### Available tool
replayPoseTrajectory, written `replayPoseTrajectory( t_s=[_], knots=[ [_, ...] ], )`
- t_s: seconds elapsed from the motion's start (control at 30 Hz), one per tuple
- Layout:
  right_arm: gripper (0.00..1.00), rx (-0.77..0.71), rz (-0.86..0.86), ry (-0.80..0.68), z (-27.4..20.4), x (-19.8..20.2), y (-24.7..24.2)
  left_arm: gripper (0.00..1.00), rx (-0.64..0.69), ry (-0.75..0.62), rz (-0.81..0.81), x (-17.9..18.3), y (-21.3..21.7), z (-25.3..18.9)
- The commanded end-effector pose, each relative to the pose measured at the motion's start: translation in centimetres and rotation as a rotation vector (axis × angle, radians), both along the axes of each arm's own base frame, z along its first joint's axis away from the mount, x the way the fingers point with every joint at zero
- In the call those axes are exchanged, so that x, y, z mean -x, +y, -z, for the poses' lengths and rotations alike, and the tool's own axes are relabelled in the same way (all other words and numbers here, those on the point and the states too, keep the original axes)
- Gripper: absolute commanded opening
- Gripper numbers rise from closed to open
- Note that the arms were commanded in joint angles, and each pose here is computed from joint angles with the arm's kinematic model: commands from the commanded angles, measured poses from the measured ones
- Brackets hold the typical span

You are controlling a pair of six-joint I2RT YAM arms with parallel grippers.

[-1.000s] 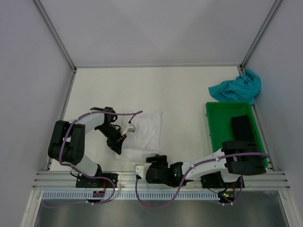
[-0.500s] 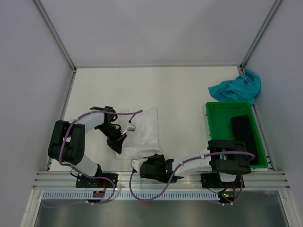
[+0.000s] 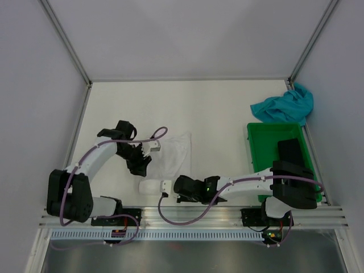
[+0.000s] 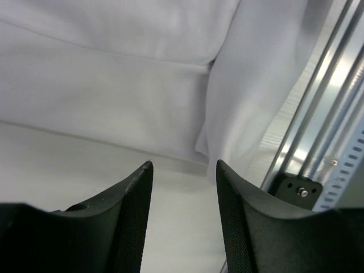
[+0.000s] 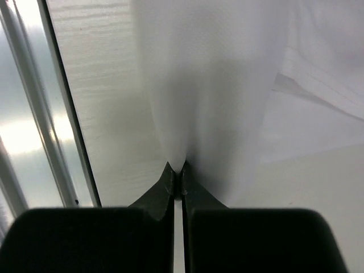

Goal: Roll the t-shirts
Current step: Roll the tshirt

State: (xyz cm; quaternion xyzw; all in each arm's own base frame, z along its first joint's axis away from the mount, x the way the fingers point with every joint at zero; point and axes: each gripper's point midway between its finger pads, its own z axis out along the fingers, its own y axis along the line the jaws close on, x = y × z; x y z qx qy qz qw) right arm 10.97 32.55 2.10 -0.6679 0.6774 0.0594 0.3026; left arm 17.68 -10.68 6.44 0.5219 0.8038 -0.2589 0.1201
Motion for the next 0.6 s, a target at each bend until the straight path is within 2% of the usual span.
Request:
replayPoseTrajectory(
  t_s=[0.0, 0.23, 0.37, 0.57],
  knots=[
    [0.0, -0.144, -0.054, 0.271, -1.5, 2.9, 1.5, 0.54, 0.002, -0.184, -0.038, -2.0, 0.3, -2.1],
    [0.0, -0.267, -0.012, 0.492, -2.2, 1.8, 1.2, 0.61, 0.05, -0.363, 0.01, -1.3, 0.0, -5.7],
    [0.0, -0.352, 0.018, 0.637, -2.8, 1.2, 1.0, 0.63, 0.067, -0.341, 0.074, 0.7, -1.0, -5.9],
    [0.0, -0.407, 0.077, 0.716, -2.7, -1.0, 0.3, 0.65, 0.014, -0.292, 0.194, 4.2, -2.3, -2.3]
  ],
)
